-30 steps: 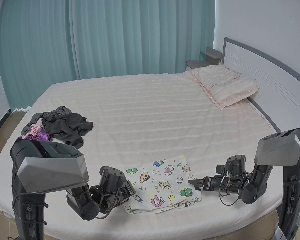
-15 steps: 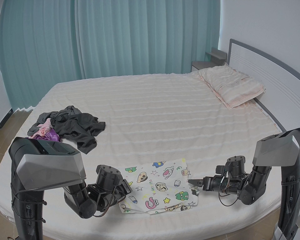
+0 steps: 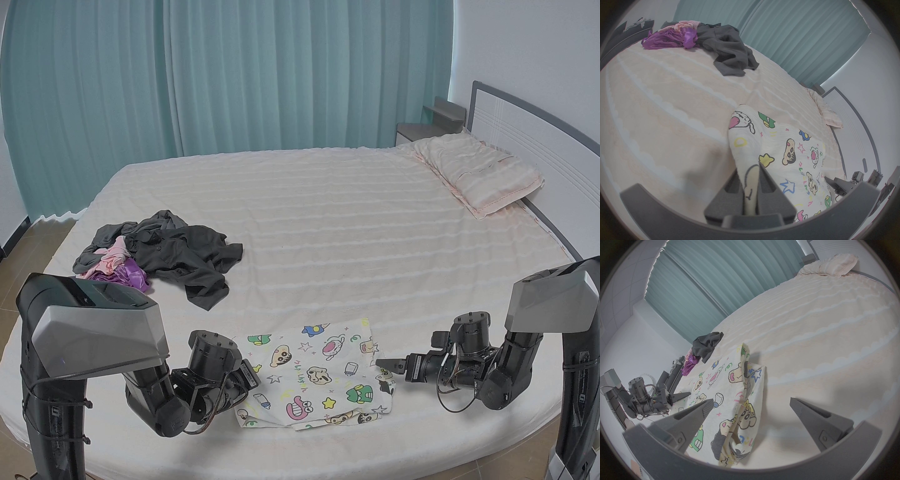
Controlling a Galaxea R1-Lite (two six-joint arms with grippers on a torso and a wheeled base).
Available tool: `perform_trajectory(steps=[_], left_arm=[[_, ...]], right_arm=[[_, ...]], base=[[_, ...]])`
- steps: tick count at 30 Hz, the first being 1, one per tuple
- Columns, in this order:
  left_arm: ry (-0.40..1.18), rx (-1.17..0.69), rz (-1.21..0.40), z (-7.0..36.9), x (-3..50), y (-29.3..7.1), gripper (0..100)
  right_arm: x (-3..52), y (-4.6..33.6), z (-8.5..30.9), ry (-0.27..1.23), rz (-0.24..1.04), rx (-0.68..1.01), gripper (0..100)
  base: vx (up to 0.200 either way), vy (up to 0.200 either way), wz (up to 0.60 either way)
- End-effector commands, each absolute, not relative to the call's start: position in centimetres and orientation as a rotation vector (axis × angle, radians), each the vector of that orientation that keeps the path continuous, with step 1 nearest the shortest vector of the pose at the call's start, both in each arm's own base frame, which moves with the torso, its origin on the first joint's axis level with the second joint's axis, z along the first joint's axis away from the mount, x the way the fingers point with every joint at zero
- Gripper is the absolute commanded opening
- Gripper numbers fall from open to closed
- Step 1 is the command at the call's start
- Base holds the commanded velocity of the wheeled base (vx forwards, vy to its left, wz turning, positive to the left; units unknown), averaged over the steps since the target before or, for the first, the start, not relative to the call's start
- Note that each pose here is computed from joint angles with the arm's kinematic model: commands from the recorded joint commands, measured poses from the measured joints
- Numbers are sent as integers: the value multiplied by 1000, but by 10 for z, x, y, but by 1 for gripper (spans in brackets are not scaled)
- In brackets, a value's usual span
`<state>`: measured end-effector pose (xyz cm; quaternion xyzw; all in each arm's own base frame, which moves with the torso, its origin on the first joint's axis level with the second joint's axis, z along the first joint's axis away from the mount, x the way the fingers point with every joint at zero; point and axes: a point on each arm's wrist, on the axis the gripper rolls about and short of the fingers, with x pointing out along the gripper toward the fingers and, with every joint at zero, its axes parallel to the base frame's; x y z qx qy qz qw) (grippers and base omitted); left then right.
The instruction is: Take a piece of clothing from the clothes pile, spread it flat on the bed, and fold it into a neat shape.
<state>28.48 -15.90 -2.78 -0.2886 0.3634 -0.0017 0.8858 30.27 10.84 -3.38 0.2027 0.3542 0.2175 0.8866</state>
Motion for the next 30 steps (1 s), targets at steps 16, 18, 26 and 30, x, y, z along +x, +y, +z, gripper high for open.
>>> perform_trajectory(steps=[16, 18, 26, 30], left_arm=[[763, -596, 3, -29, 283, -158, 0], [765, -597, 3, -29, 283, -158, 0], [766, -596, 4, -30, 282, -157, 0], [774, -591, 2, -31, 279, -158, 0]], right_arm=[[303, 109, -34, 738, 453, 422, 100], [303, 109, -34, 738, 453, 422, 100], [303, 108, -34, 738, 451, 422, 100], [302, 108, -34, 739, 449, 422, 100]], base=[[0, 200, 0], [0, 200, 0], [0, 100, 0], [0, 0, 0]])
